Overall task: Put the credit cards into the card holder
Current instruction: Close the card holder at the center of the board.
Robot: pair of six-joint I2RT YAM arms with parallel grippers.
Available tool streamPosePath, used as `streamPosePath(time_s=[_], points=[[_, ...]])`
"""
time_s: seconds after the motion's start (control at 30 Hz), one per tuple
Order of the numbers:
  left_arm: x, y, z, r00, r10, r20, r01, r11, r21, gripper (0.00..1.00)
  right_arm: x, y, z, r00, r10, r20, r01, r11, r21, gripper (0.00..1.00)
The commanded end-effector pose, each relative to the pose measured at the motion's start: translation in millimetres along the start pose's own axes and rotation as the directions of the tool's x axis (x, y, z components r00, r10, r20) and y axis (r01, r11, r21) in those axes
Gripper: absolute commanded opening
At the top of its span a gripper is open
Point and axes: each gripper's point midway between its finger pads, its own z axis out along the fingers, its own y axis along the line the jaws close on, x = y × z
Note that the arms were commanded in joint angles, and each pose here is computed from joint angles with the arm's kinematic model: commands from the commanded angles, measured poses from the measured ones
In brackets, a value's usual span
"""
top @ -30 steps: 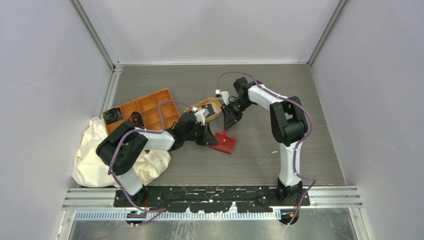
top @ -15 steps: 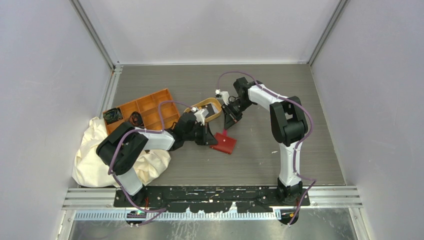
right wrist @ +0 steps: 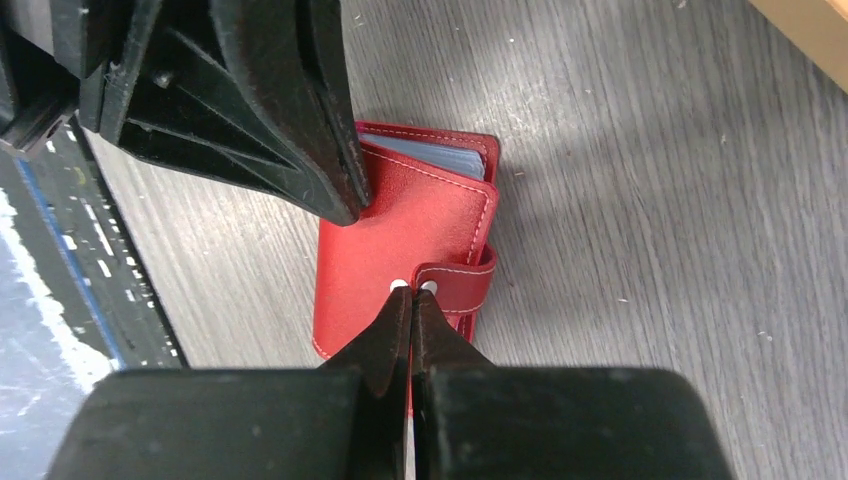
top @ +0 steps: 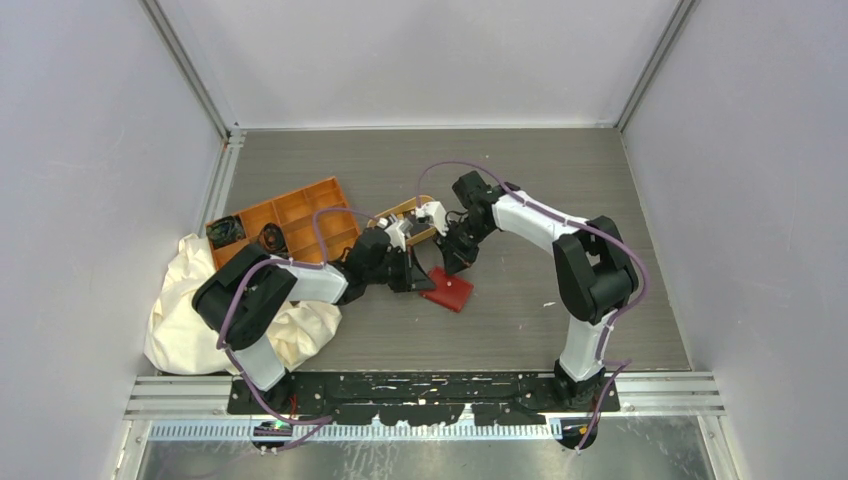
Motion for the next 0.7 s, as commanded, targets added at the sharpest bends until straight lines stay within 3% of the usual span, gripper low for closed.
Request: streamPosePath(time_s=[0.0, 0.3, 0.67], points=[[4, 8, -3, 1.000, -0.021, 0.009, 0.021, 1.000, -0.023, 0.02, -13, -2, -9, 0.992, -0.127, 0.008, 0.125, 0.983, 0.133, 0.01], [6, 7, -4, 1.000, -0.025, 0.008, 0.025, 1.000, -0.012, 0.01, 6, -6, -4, 0.978, -0.188, -0.087, 0.202, 0.956, 0.211, 0.01], [8, 5, -3, 1.000, -0.025, 0.004, 0.025, 1.000, -0.005, 0.01, 8, 6, -3, 0.972, -0.218, -0.088, 0.232, 0.952, 0.201, 0.01]])
